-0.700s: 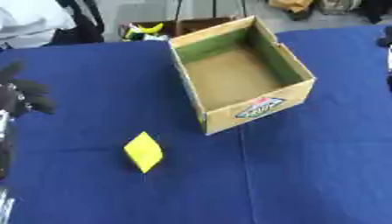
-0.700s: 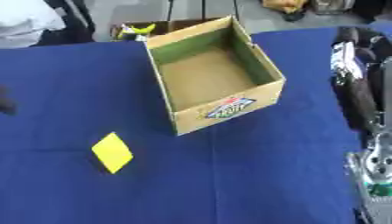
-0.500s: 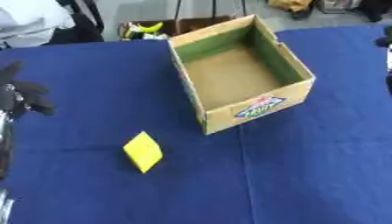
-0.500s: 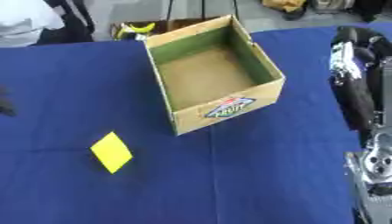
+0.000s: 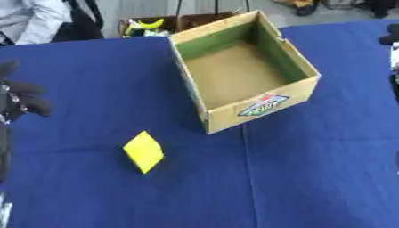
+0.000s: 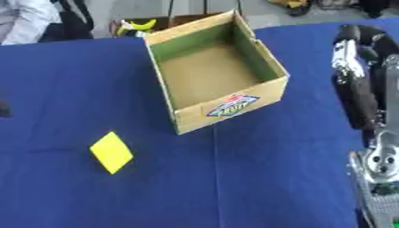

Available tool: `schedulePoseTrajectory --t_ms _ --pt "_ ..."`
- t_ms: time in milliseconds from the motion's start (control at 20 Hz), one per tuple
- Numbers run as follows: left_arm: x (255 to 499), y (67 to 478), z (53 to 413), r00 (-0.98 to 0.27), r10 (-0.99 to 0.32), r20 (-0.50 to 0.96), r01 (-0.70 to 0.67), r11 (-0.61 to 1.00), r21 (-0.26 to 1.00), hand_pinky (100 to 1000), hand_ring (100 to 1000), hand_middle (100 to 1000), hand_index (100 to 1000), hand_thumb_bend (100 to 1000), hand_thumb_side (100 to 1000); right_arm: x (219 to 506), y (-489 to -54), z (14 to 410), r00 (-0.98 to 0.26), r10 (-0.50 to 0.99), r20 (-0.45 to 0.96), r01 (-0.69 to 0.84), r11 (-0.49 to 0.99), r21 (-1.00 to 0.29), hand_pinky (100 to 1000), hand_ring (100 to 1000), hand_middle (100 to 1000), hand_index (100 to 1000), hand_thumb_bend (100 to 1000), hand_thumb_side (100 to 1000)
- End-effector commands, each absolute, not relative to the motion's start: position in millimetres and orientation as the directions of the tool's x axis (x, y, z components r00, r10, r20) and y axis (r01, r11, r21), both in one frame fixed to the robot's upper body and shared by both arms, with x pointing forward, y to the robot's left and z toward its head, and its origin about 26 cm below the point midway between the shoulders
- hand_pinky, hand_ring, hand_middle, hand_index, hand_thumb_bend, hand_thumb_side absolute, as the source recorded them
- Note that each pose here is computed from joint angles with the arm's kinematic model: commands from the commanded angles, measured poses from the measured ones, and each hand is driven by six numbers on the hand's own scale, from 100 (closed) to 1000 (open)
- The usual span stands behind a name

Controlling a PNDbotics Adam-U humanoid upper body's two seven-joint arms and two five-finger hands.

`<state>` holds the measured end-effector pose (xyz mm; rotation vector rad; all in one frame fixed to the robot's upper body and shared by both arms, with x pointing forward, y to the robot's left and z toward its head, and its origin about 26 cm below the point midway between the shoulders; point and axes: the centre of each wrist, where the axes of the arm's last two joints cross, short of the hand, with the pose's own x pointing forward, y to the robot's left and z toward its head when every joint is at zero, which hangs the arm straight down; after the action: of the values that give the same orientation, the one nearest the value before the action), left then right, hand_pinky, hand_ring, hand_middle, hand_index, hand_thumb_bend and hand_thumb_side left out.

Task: Pick up objects on the table and place them in the box.

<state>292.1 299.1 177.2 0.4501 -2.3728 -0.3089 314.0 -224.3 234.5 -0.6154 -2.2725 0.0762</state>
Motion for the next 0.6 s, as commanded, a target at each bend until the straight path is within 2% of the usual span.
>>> schedulePoseTrajectory --t_ms 50,200,300,450,600 --pt "287.2 317.4 195.9 -0.693 -0.545 0.472 -0.317 0.818 0.480 497 547 626 938 573 1000 310.1 -226.6 241.2 -0.606 0.460 0.649 0.417 0.878 -0.234 930 1000 641 760 100 777" --pt "285.3 331.5 212.4 -0.634 -0.711 0.304 -0.390 0.633 0.669 474 553 641 925 556 963 309.9 -226.8 239.7 -0.600 0.464 0.652 0.416 0.877 -0.242 930 1000 641 759 100 777" --pt "284.6 336.2 222.4 -0.587 -0.787 0.190 -0.404 0.488 0.773 446 551 650 919 538 970 309.7 -226.6 238.8 -0.597 0.465 0.654 0.413 0.877 -0.246 930 1000 641 759 100 776" --pt "284.2 338.6 232.9 -0.539 -0.842 0.032 -0.382 0.278 0.881 439 570 665 919 503 980 309.6 -225.9 237.9 -0.595 0.465 0.655 0.408 0.877 -0.252 930 1000 641 759 100 775" --pt "284.1 338.2 238.1 -0.533 -0.842 -0.085 -0.337 0.120 0.934 441 587 681 927 484 962 309.4 -225.6 237.1 -0.593 0.467 0.657 0.405 0.877 -0.258 931 1000 641 758 100 775"
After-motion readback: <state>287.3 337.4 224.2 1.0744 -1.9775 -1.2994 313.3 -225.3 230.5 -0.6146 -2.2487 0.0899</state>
